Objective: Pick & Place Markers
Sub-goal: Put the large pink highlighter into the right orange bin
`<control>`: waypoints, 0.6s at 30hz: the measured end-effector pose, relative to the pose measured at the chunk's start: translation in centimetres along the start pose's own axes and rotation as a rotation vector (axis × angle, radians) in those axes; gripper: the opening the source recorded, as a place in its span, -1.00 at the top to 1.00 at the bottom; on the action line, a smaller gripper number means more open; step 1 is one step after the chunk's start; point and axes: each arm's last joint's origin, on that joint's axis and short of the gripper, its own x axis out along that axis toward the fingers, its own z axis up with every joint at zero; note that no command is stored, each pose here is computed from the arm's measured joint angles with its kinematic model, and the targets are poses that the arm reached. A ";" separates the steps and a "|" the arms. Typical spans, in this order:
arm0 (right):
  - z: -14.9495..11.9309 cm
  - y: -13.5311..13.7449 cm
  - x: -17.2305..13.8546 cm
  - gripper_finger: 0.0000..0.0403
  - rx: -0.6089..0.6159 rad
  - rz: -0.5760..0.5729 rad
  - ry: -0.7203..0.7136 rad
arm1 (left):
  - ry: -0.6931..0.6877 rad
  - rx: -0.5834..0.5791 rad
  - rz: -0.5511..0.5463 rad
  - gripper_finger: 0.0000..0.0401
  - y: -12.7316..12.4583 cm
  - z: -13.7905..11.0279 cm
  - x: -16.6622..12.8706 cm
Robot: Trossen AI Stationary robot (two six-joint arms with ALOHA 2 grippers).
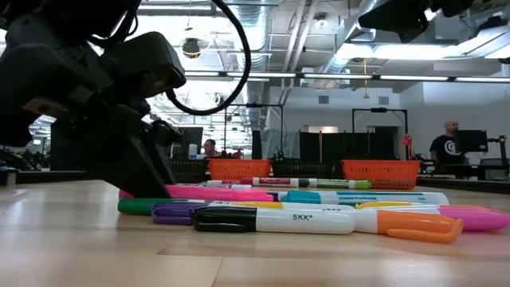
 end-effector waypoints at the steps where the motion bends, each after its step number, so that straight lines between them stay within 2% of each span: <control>1: 0.0 0.0 0.0 -0.24 -0.001 0.002 0.000 | -0.007 -0.001 -0.002 0.59 0.0 0.2 -0.2; 12: 0.6 0.4 -0.2 -0.24 0.006 0.023 -0.058 | -0.166 -0.012 -0.038 0.60 -0.1 3.2 -3.4; 18: 0.8 0.4 -0.2 -0.24 0.027 0.049 -0.080 | -0.288 0.025 0.036 0.59 0.1 4.7 -4.9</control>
